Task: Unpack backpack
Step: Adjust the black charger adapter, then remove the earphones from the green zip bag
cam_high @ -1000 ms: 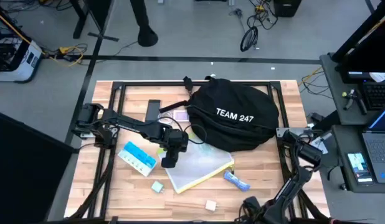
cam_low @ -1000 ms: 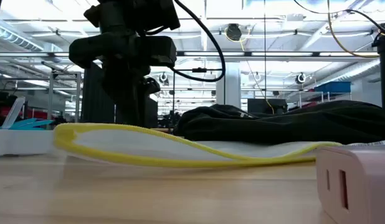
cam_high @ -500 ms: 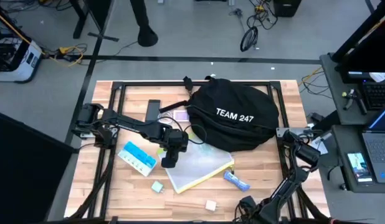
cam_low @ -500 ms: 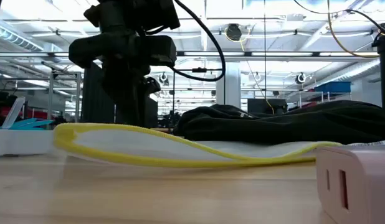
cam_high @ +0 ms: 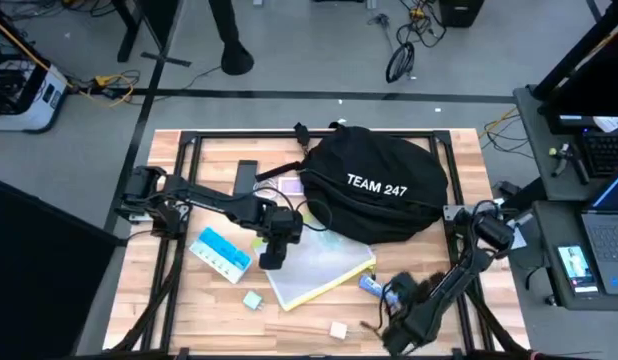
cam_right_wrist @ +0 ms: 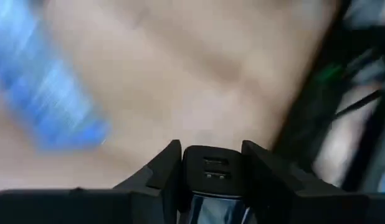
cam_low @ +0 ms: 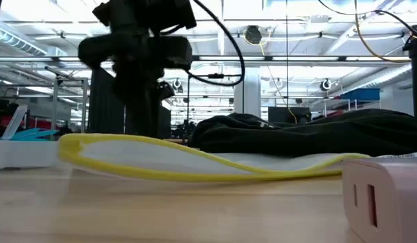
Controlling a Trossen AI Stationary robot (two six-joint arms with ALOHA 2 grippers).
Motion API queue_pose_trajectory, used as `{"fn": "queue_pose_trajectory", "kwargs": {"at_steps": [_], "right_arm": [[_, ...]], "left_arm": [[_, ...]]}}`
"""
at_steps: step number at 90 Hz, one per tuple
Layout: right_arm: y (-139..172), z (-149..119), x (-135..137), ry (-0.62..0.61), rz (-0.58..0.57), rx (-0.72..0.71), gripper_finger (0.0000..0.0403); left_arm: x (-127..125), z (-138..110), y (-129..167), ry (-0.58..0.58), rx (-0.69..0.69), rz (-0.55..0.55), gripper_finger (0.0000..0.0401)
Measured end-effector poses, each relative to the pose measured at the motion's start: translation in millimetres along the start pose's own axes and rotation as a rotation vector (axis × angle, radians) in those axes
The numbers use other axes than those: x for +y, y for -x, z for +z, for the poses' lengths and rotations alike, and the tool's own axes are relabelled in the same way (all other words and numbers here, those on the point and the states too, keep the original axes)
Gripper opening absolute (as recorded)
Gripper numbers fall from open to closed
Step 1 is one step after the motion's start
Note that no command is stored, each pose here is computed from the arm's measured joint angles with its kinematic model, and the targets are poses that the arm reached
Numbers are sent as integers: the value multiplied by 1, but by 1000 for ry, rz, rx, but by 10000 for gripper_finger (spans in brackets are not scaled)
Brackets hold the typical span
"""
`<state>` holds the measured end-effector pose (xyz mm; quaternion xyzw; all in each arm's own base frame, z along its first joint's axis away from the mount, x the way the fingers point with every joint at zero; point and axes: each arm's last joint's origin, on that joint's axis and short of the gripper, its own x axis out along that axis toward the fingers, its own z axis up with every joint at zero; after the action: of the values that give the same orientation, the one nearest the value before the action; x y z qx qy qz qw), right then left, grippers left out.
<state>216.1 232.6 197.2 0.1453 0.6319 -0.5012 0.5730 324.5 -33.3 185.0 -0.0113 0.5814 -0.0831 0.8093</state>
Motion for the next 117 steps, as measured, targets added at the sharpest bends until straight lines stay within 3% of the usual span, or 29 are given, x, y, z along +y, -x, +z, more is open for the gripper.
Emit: {"fn": "queue_pose_trajectory", "kwargs": {"at_steps": [19, 31, 52, 61, 72, 80, 92, 103, 117], "right_arm": [[-33, 30, -16, 72, 62, -50, 123], [-55, 43, -32, 19, 84, -68, 128], [-56, 57, -57, 32, 339, -47, 297], [-36, 58, -58, 39, 557, -127, 336], [-8, 58, -40, 39, 897, -328, 349], [-2, 65, -17, 39, 1014, -390, 350], [-18, 74, 18, -6, 1019, -394, 351], [-44, 79, 45, -34, 972, -310, 351], [-56, 76, 62, -19, 998, -206, 352]], "left_arm": [[-1, 10, 8, 44, -34, -1, 106], [-2, 14, 12, 75, -48, -6, 106], [-1, 14, 16, 146, -15, -9, 106], [-1, 12, 17, 175, 9, -6, 106], [2, 11, 17, 183, 10, -3, 106], [6, 12, 17, 194, 6, 1, 106], [10, 12, 18, 195, 0, 6, 106], [11, 12, 18, 151, -3, 9, 106], [11, 12, 18, 89, -6, 10, 106]]}}
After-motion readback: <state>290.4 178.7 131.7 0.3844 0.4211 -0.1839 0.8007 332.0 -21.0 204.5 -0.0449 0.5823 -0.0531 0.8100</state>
